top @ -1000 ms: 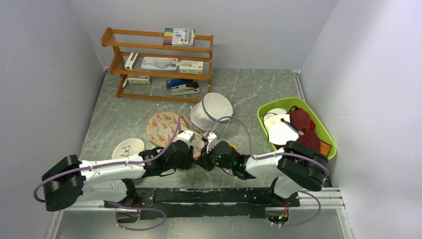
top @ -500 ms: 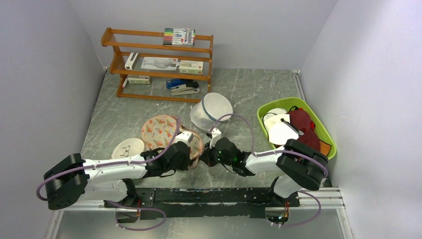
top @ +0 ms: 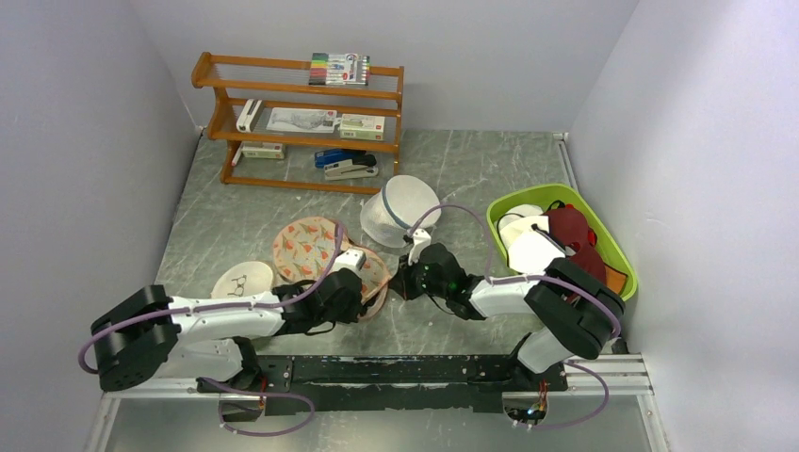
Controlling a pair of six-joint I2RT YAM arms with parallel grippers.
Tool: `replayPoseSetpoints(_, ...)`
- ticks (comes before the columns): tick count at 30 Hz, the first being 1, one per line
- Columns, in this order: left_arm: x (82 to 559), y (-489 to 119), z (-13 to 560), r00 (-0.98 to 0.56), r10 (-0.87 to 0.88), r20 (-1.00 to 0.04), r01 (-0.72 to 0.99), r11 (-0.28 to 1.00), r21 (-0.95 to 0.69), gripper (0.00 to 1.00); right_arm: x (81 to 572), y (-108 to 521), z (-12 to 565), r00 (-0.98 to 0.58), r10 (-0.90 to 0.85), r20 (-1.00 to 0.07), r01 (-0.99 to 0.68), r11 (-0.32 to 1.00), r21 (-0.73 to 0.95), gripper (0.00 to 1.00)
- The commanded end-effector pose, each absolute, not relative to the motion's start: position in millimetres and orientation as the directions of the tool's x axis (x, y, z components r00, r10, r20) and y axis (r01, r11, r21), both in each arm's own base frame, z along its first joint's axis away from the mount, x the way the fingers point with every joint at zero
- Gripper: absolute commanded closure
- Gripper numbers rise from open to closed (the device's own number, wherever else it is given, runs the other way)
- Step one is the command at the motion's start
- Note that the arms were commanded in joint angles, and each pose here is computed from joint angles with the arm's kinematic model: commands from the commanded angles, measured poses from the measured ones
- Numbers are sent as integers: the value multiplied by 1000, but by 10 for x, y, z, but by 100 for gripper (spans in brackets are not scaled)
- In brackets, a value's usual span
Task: Unzip the laundry bag and remove the bra
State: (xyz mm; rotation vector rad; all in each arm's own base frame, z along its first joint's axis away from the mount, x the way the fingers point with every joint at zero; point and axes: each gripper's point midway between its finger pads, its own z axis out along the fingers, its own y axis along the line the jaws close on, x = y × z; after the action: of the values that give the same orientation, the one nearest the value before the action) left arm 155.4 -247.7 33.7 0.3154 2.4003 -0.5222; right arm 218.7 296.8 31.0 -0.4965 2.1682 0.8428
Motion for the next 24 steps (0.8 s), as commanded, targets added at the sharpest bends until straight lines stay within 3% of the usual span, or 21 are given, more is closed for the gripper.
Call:
replayPoseSetpoints(1, 1524, -2235, 112, -804, 132, -579, 272, 948, -162, 93, 2119, 2900, 310, -638, -80, -766, -582, 702, 411, 100)
replayPoseSetpoints(7, 1715, -2043, 190, -791, 118, -601, 156, 988, -11, 91, 1611, 3012, 213, -660, -128, -740, -625, 640, 447, 100)
replayPoseSetpoints(12, 1695, -2045, 370, -793, 105, -600, 154, 988, -31, 81, 1330, 3245, 314, -649, -129, -749, -674, 554, 489, 100)
replayPoseSetpoints(15, 1570, -2105, 426, -816, 75, -572, 173, 978, -119, 67, 1335, 3315, 383, -648, -89, -756, -673, 530, 515, 100)
replayPoseSetpoints(20, 1334, -2318, 590, -844, 63, -533, 263, 914, -308, 34, 1382, 3453, 496, -630, -71, -773, -693, 500, 519, 100)
replayPoseSetpoints(24, 1229, -2474, 747, -839, 82, -538, 340, 851, -401, 27, 1400, 3510, 499, -635, -68, -769, -692, 492, 528, 100)
